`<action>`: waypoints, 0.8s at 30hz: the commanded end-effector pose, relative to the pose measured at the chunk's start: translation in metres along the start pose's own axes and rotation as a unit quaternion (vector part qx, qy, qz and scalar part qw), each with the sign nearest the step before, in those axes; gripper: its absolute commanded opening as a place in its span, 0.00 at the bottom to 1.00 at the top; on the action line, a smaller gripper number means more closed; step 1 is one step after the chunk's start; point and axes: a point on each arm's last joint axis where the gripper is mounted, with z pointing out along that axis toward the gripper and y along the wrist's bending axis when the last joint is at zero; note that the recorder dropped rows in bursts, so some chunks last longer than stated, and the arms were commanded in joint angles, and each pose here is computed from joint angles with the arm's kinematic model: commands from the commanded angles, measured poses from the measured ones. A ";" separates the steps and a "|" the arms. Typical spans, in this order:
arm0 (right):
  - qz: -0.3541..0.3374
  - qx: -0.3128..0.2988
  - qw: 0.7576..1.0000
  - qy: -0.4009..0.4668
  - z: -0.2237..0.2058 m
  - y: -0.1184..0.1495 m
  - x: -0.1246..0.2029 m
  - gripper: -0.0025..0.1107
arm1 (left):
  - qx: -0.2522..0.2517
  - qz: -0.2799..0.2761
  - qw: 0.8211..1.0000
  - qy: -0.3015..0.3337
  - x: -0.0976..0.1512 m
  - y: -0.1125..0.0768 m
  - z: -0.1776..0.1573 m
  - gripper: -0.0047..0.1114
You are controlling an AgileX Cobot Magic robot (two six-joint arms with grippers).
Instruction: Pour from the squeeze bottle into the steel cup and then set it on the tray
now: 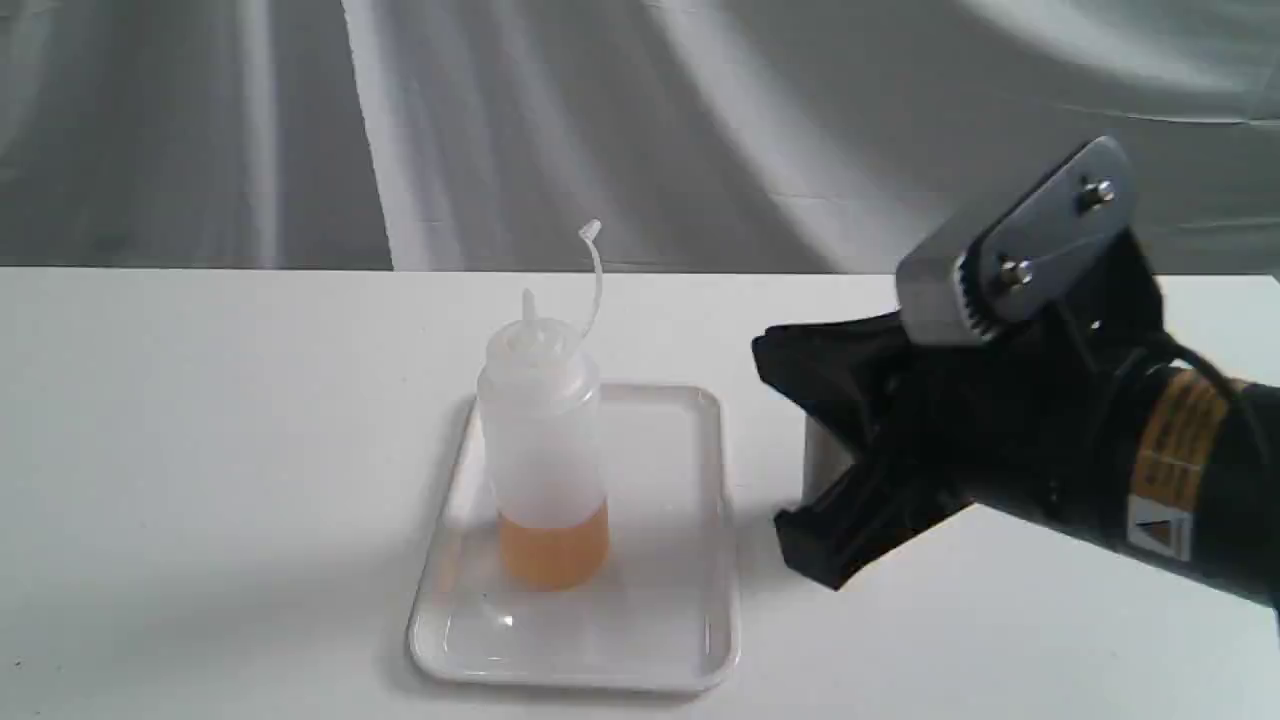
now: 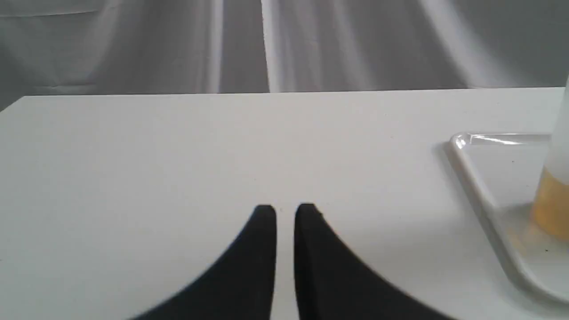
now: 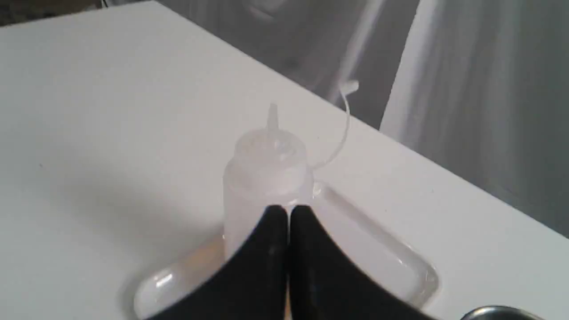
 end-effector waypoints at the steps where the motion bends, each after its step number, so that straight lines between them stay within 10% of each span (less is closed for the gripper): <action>1: 0.027 0.005 0.999 -0.031 -0.017 0.001 -0.013 0.02 | 0.000 -0.004 1.000 -0.003 0.001 0.000 0.000 0.11; 24: 0.027 0.042 0.983 -0.179 -0.109 0.004 -0.061 0.02 | 0.000 -0.004 1.000 -0.003 0.001 0.000 0.000 0.11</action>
